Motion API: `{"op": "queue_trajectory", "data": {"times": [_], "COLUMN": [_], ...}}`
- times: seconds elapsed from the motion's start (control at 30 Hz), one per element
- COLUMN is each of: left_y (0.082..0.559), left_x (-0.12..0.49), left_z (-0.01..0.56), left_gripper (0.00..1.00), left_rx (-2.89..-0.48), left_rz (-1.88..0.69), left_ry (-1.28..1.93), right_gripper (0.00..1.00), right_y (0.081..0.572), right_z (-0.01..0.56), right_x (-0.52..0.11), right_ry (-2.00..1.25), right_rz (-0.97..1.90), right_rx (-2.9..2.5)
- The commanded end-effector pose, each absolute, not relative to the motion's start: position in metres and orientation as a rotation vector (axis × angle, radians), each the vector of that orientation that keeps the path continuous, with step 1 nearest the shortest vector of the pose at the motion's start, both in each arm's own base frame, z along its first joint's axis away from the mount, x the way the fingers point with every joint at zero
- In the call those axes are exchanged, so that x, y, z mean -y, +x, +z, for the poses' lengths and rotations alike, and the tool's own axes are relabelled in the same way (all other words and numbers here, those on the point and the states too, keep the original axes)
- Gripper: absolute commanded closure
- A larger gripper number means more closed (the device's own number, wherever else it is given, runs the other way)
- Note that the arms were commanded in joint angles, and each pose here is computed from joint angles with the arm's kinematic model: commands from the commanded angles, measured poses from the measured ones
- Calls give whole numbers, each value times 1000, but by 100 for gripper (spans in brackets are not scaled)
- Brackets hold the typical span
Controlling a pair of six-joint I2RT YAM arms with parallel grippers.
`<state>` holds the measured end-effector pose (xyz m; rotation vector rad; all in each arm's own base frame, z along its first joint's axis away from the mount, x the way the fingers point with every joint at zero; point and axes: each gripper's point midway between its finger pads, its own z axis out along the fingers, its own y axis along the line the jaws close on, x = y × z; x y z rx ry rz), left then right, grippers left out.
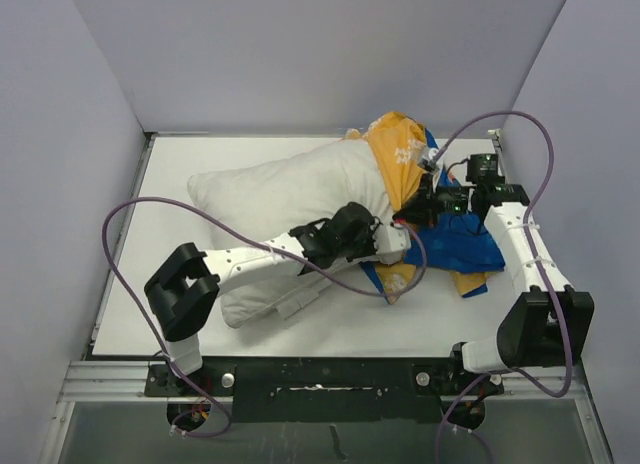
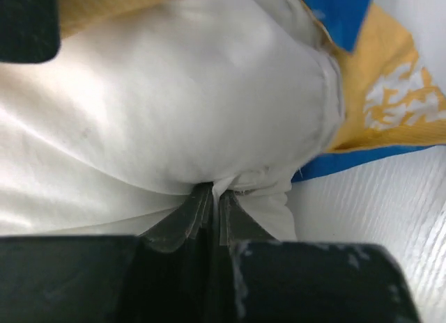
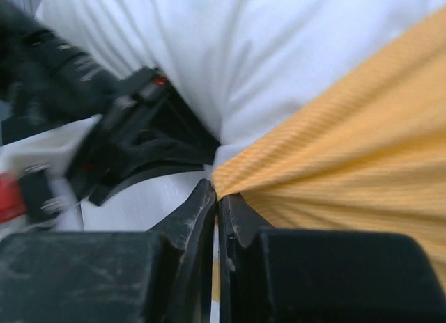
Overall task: Put the pillow into the pillowcase
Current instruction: Stuff the pillow into the pillowcase.
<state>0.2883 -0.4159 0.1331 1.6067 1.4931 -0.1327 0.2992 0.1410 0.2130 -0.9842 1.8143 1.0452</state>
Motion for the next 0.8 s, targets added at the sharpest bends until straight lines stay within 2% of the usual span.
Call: {"op": "queue_trajectory", "data": {"times": [0.0,0.07,0.13,0.27,0.37,0.47,0.6,0.7,0.77], "left_y": [338,349,351,341,332,327,323,320,320], "left_x": [412,410,414,426,429,428,427,427,427], "left_z": [185,199,204,203,197,185,173,169,168], "left_gripper": [100,100,100,100,100,100,100,100,100], "left_rx": [-1774,-1826,-1867,-1829,-1811,-1816,-1820,-1819,-1816], "left_rz": [-504,-697,-850,-1030,-1097,-1120,-1149,-1170,-1181], "left_ry": [1075,901,775,737,743,765,783,786,785], "right_gripper": [100,100,100,100,98,76,41,24,17], "right_y": [255,248,250,289,302,290,271,263,267], "right_z": [331,360,361,279,230,228,275,300,301], "right_x": [-196,-205,-210,-194,-164,-147,-122,-101,-79], "right_ry": [-1235,-1236,-1190,-947,-919,-1033,-1094,-1070,-1008], "right_rz": [1113,1194,1285,1241,1139,1038,858,698,573], "right_rx": [-1450,-1389,-1405,-1702,-1875,-1905,-1780,-1737,-1770]}}
